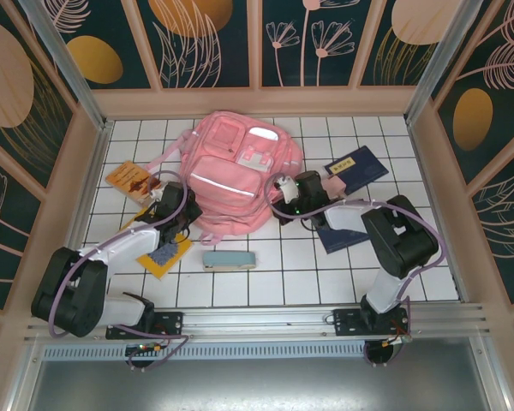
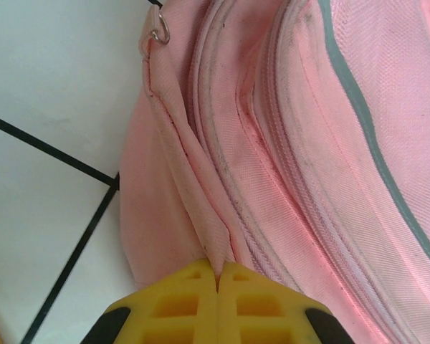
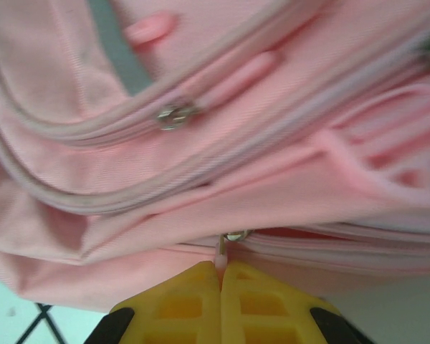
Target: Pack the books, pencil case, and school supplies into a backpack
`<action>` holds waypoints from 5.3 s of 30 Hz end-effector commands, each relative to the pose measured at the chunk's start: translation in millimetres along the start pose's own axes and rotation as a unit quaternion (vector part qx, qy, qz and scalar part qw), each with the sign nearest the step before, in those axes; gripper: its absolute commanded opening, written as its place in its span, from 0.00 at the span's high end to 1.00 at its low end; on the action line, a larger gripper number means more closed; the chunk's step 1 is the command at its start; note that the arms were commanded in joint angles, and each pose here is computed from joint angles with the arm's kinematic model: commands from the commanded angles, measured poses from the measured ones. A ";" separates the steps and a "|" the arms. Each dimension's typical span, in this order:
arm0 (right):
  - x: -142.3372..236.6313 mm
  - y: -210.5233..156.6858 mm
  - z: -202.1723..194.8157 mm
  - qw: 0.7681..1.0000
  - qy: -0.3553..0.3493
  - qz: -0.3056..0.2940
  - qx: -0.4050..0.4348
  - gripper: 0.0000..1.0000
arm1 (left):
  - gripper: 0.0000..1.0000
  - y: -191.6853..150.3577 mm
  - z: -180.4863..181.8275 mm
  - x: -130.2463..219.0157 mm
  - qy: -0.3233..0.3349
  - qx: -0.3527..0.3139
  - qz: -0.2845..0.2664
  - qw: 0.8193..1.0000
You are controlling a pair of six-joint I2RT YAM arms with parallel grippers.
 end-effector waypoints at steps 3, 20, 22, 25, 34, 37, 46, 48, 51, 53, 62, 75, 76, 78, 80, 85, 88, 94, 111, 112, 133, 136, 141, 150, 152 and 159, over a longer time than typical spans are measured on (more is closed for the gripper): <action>4.7 9.9 28.9 0.999 0.043 -0.026 0.015 1.00 | 0.64 5.8 -26.2 13.2 -0.072 -0.005 0.005 0.997; 40.4 -7.9 20.9 0.995 0.036 -0.089 -0.010 1.00 | 0.65 -15.0 -158.9 -9.4 -0.175 -0.307 0.087 0.932; 43.4 -8.5 13.2 0.995 0.031 -0.097 -0.020 1.00 | 0.64 -30.0 -171.2 -24.9 -0.182 -0.330 0.104 0.921; 44.2 -9.3 11.0 0.994 0.037 -0.099 -0.025 1.00 | 0.60 -43.6 -188.3 -46.3 -0.160 -0.367 0.109 0.910; 43.9 -12.1 10.5 0.993 0.042 -0.102 -0.028 1.00 | 0.62 -80.4 -214.9 -95.3 -0.119 -0.447 0.136 0.876; 44.1 -12.0 10.7 0.993 0.043 -0.103 -0.028 1.00 | 0.57 -82.3 -213.4 -112.7 -0.075 -0.459 0.133 0.875; 45.6 -11.9 10.8 0.993 0.045 -0.109 -0.028 1.00 | 0.64 -102.9 -184.8 -153.1 0.012 -0.486 0.147 0.862; 45.9 -12.9 10.6 0.993 0.043 -0.109 -0.029 1.00 | 0.83 -107.2 -180.9 -158.2 0.018 -0.487 0.150 0.860; 46.4 -14.6 10.8 0.993 0.043 -0.108 -0.031 1.00 | 1.00 -107.1 -182.8 -157.8 0.016 -0.477 0.147 0.867; 47.1 -15.2 11.2 0.993 0.044 -0.108 -0.034 1.00 | 1.00 -103.2 -190.0 -154.8 0.010 -0.467 0.135 0.874; 46.4 -24.6 43.5 0.993 0.069 -0.098 -0.019 1.00 | 1.00 -85.9 -228.7 -160.2 0.001 -0.433 0.088 0.897; 19.8 -23.0 109.0 0.987 0.133 -0.085 0.010 1.00 | 1.00 -49.3 -257.7 -178.9 -0.038 -0.361 0.069 0.929; 16.2 -21.3 114.8 0.986 0.140 -0.085 0.011 1.00 | 1.00 -46.6 -259.1 -179.0 -0.042 -0.357 0.066 0.931; 9.0 -17.8 125.5 0.984 0.154 -0.082 0.017 1.00 | 1.00 -43.1 -260.8 -179.2 -0.047 -0.350 0.064 0.933; -0.2 -16.7 133.3 0.984 0.158 -0.074 0.024 1.00 | 1.00 -41.4 -261.3 -178.4 -0.050 -0.346 0.066 0.934; -6.3 -16.9 126.1 0.986 0.148 -0.077 0.003 1.00 | 0.54 -28.9 -259.7 -150.9 -0.042 -0.344 0.051 0.937; -1.9 -18.6 116.8 0.987 0.140 -0.083 -0.008 0.92 | 0.43 -10.4 -256.7 -114.2 -0.049 -0.330 0.027 0.942; 18.2 -18.2 103.9 0.984 0.136 -0.108 -0.028 0.60 | 0.42 9.6 -228.3 -40.9 -0.066 -0.290 -0.011 0.955; 78.5 -6.0 45.6 0.955 0.012 -0.215 -0.201 0.37 | 0.60 -64.5 -82.5 59.2 -0.047 -0.210 0.051 0.975; 76.0 -4.8 44.9 0.955 0.010 -0.211 -0.208 0.38 | 0.61 -72.1 -79.2 59.5 -0.041 -0.216 0.056 0.974; 42.0 1.6 47.5 0.953 0.012 -0.170 -0.252 0.39 | 0.62 -127.2 -69.3 19.0 0.045 -0.300 0.073 0.950; 39.3 1.0 48.8 0.952 0.012 -0.167 -0.255 0.39 | 0.68 -129.2 -74.1 11.9 0.051 -0.306 0.069 0.948; 36.2 1.5 48.5 0.951 0.010 -0.160 -0.263 0.39 | 0.97 -131.8 -74.2 5.8 0.059 -0.313 0.070 0.945; 14.6 -2.2 49.6 0.935 0.030 -0.133 -0.327 0.42 | 1.00 -126.2 -70.5 19.0 0.045 -0.303 0.067 0.949; 9.5 -1.1 49.7 0.931 0.032 -0.129 -0.340 0.44 | 1.00 -125.9 -71.2 20.6 0.039 -0.301 0.068 0.950; 3.2 11.6 46.9 0.919 0.033 -0.145 -0.364 0.46 | 1.00 -126.6 -73.1 21.9 0.028 -0.299 0.074 0.951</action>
Point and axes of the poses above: each hand's point on the last joint's axis, 136 mm out from that joint toward the fingers, its own x axis back along the fingers, its own z axis along the line the jaws close on, y = z × x, the point moved 8 cm from there along x, back along the fingers, and after that the axes turned 4 degrees about x, right-handed, at the moved point
